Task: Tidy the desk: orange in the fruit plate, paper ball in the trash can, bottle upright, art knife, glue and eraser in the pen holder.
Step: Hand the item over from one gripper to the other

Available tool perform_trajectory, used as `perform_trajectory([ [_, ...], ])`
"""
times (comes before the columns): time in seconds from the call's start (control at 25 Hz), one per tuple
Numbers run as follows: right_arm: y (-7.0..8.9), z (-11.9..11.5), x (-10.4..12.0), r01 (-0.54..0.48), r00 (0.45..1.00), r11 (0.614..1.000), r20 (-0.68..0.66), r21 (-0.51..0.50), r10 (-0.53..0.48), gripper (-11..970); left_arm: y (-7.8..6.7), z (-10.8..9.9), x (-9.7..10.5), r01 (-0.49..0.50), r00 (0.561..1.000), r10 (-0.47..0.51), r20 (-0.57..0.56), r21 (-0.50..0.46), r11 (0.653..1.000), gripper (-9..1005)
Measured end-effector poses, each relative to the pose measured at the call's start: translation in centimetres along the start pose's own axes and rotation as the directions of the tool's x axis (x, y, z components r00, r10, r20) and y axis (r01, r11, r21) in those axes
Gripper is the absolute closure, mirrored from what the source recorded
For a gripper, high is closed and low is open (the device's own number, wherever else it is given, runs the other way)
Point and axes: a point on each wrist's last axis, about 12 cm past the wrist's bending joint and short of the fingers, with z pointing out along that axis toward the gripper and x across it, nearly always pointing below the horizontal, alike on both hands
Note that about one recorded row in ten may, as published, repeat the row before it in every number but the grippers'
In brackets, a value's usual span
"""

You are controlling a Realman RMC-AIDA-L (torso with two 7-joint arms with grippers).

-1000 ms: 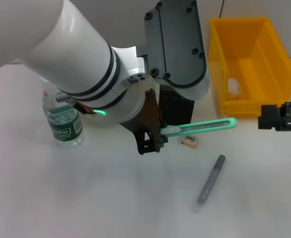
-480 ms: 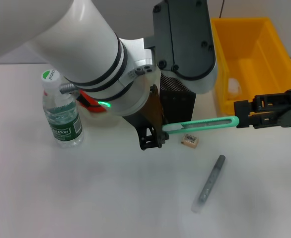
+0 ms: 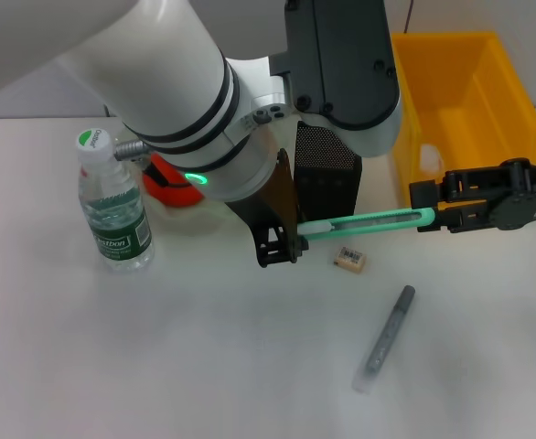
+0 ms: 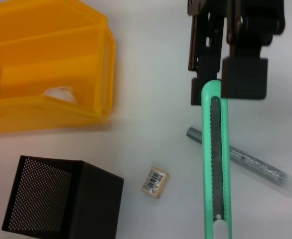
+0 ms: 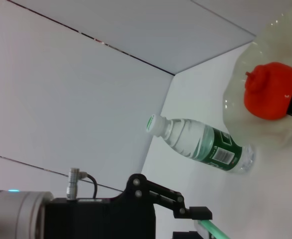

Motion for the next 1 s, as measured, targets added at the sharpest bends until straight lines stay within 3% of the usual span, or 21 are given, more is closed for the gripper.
perform_trajectory([
  [1.0,0.0,1.3,-0.3,0.003,1.000,1.000,-0.022,0.019,-0.003,289,0.1,-0.2,-0.2,-0.005,1.000,0.005,-0.003,0.001,1.000,799],
])
